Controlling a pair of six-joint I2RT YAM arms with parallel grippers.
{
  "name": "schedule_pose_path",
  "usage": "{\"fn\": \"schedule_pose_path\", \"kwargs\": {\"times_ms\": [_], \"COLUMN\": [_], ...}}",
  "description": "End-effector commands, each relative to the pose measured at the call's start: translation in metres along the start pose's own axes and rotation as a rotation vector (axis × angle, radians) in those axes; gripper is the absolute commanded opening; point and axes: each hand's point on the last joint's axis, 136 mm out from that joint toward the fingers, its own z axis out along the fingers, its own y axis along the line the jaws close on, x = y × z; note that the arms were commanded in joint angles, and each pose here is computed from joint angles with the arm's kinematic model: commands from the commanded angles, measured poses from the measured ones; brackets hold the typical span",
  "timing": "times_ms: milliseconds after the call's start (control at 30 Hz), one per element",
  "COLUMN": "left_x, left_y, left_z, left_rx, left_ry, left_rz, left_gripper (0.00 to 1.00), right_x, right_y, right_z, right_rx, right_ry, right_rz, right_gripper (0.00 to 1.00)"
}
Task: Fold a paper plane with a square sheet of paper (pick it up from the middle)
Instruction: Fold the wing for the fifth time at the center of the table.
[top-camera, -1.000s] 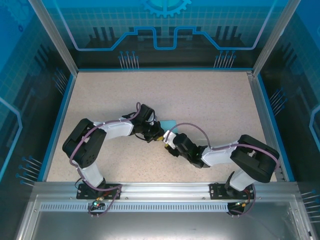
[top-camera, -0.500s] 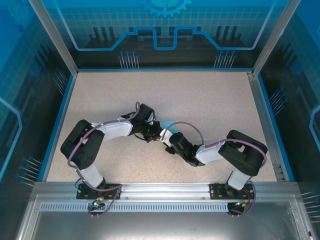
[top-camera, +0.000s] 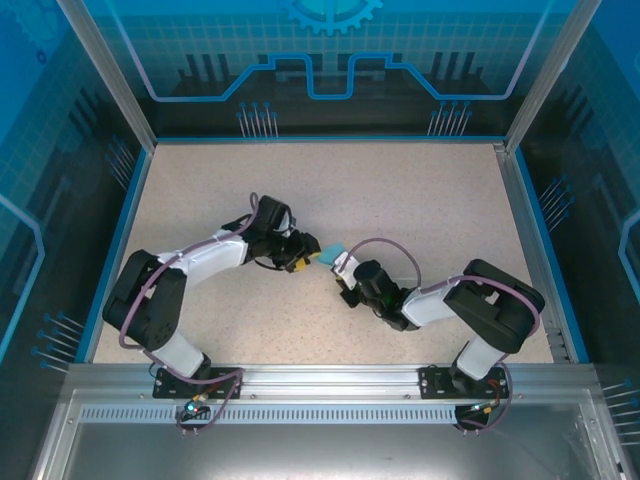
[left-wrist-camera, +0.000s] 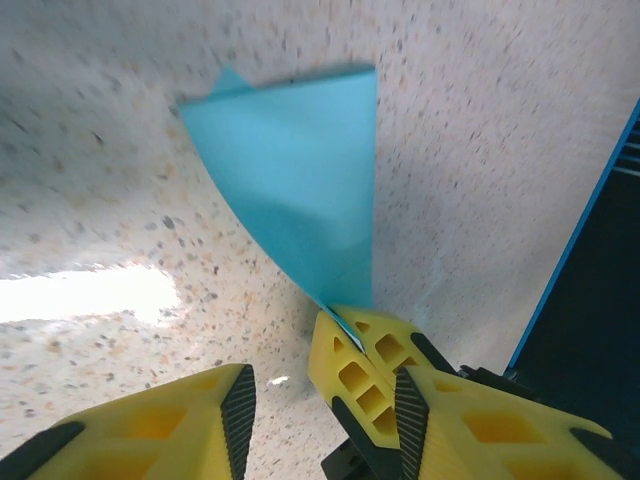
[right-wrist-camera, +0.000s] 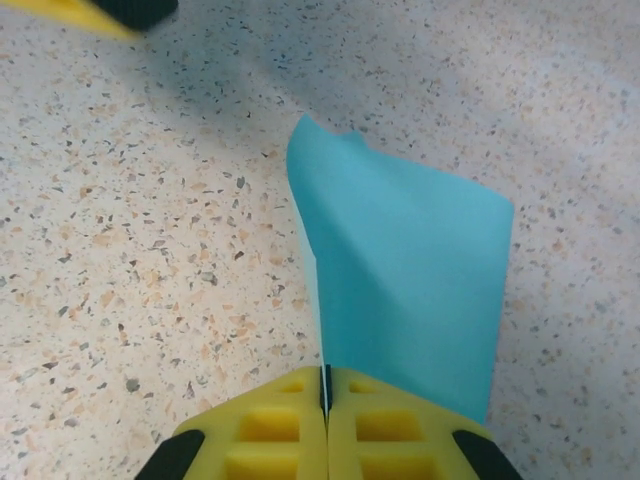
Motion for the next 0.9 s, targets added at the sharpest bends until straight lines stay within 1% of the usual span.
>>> {"fn": "schedule_pose_path", "kwargs": {"times_ms": [0,133,300,400,567,667,867], "left_x": [-0.004,-0.005,-0.001,0.004,0.010,0.015,0.025], "left_y": [0.014,0.022,0.024,0.024,0.023,0.025,0.024], "left_z": [-0.012,-0.016,-0.010,-0.005,0.002,0.008,0.019], "left_rx": [-0.023,-0.037,-0.002,0.022,0.034,0.040,0.057], "left_ry": [-0.032,-0.059,-0.045,-0.032,-0.026,-0.019,0.005], "left_rz": [-0.014,-0.007,0.006,0.024,0.059,0.066,0.086], "left_gripper": [0.46,0.48,0.49,0.49,0.50,0.50,0.50], "right_x": [-0.014,-0.019,-0.024,-0.025,-0.021,-0.021,-0.026], "right_y": [0.004,-0.002,-0.008,-0.009,-0.003,-0.001,0.002], "right_z": [-0.004,-0.006,-0.009,-0.008,-0.003,-0.001,0.001], "right_rx": [-0.091,-0.146,-0.208,-0.229,-0.273,-0.295,-0.340], "right_ry": [-0.056,-0.071,-0.068,-0.051,0.003,-0.011,0.007], "right_rz": [0.144,0.285,0.465,0.541,0.614,0.653,0.730], "right_gripper": [0.01,0.00,0.00,0.00,0.00,0.00,0.00]}}
